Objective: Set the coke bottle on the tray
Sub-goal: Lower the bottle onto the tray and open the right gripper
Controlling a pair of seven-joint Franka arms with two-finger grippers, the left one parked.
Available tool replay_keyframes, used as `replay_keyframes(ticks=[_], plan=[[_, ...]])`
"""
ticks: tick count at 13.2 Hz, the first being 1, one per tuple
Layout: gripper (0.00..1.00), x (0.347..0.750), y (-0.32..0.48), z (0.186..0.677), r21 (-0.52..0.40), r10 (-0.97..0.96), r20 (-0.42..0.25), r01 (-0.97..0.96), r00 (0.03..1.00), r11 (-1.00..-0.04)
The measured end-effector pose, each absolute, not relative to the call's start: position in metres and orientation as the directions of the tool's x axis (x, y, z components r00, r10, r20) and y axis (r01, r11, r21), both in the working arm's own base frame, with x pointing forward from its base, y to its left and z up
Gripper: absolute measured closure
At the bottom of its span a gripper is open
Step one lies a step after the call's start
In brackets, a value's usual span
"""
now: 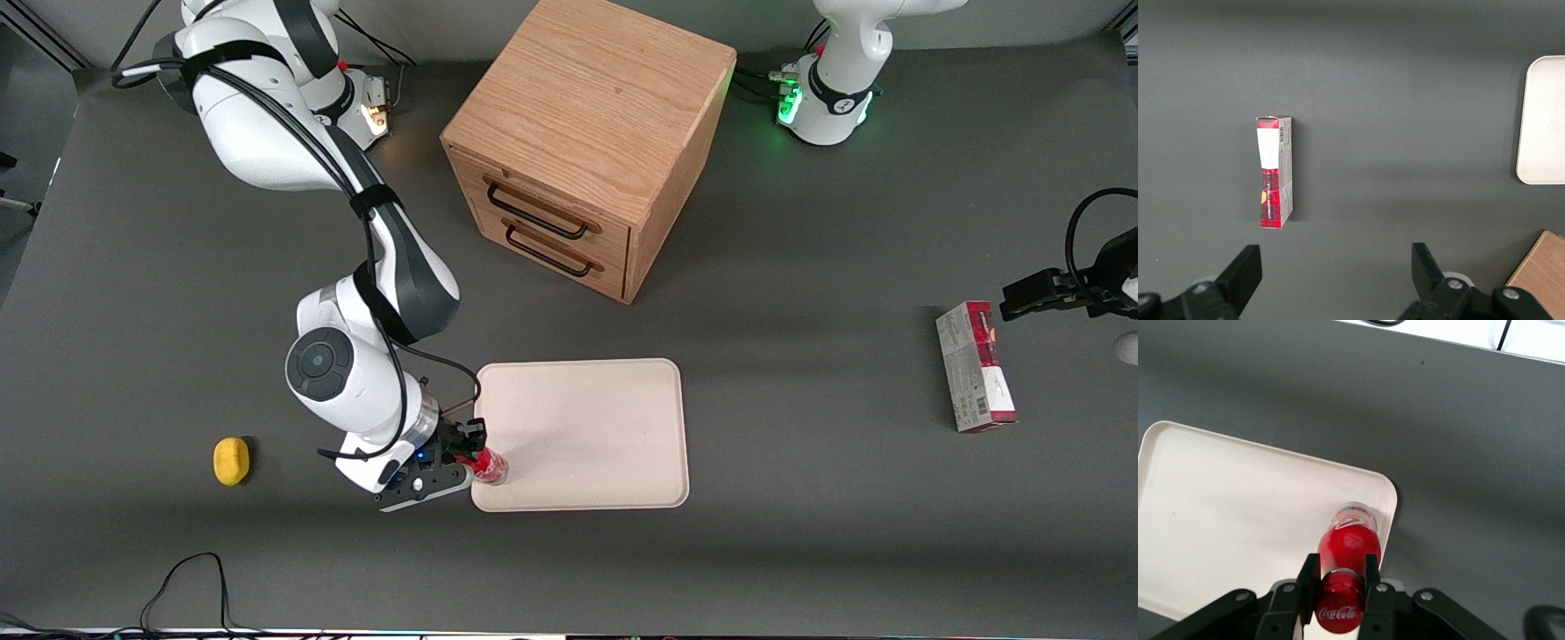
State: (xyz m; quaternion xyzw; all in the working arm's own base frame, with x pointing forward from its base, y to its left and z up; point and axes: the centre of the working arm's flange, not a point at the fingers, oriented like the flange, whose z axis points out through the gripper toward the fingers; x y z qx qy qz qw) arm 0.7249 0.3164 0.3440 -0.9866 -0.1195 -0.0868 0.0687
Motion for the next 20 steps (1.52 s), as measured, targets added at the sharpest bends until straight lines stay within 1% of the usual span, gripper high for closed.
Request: replay_keyframes(ticks=[5, 7, 8, 10, 14, 15, 20], plan=[[0.68, 0.7265, 0.3169, 0.3371, -0.115, 0.222, 0.193, 0.247, 0.956, -0.962], [0.65, 0.7262, 0.3178, 0.3366, -0.115, 0.224, 0.192, 0.248, 0.956, -0.962], [0.65, 0.7259, 0.3187, 0.3369, -0.115, 0.225, 0.193, 0.249, 0.955, -0.962], [0.48, 0.7257, 0.3201, 0.3385, -0.115, 0.226, 0.196, 0.251, 0.954, -0.961], [0.04, 0.7257, 0.3211, 0.3399, -0.120, 0.208, 0.197, 0.234, 0.958, -0.965], [0.00, 0.7257, 0.3211, 0.3399, -0.120, 0.207, 0.197, 0.233, 0.958, -0.965], [0.00, 0.7258, 0.3213, 0.3401, -0.122, 0.198, 0.196, 0.225, 0.960, -0.967]])
